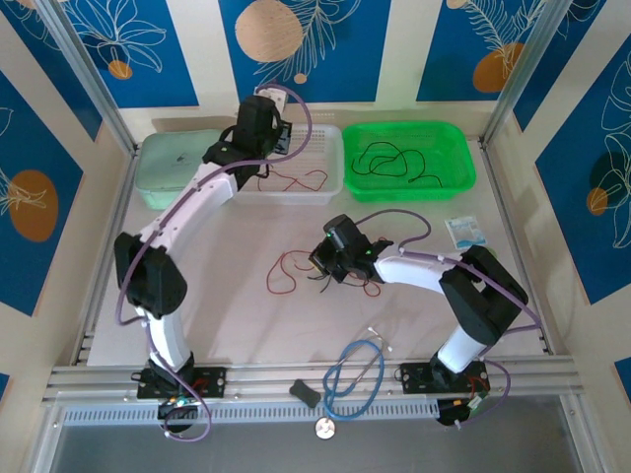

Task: Untangle the cables
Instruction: Place the cable into the container, then straighten the cable.

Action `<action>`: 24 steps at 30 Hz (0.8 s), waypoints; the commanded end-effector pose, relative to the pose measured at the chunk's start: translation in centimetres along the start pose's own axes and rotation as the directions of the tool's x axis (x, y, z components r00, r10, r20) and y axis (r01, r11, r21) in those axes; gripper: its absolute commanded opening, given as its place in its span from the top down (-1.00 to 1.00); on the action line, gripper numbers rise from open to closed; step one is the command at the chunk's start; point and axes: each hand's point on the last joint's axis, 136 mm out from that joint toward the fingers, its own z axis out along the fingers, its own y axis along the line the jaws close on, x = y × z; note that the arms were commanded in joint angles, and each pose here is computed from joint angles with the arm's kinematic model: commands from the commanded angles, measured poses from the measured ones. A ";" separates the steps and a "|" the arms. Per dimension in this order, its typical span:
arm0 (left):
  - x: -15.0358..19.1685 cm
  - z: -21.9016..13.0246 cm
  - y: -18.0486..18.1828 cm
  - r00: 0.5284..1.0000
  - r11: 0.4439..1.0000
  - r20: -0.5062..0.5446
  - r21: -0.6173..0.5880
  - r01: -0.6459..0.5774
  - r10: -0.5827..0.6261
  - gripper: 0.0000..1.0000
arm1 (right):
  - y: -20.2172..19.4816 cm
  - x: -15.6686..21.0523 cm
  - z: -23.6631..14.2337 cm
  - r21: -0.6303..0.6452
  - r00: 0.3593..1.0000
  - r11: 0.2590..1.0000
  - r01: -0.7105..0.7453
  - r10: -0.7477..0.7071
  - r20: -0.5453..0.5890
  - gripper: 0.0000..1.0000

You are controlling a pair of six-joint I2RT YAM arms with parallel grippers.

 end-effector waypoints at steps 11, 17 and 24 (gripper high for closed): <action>7.3 5.2 -1.5 0.975 0.988 -0.207 0.112 0.109 -0.084 -0.03 | 3.9 -1.0 -4.6 -0.058 0.979 0.981 0.185 -0.179 0.101 1.00; 8.1 3.3 -1.9 0.964 0.984 -0.257 0.146 0.107 -0.067 -0.74 | 4.3 -1.6 -5.7 -0.071 0.974 0.978 0.198 -0.188 0.123 1.00; 10.3 -3.1 -1.0 0.961 0.979 -0.267 0.168 0.116 -0.068 -0.86 | 4.1 -2.2 -6.0 -0.082 0.976 0.979 0.185 -0.173 0.131 1.00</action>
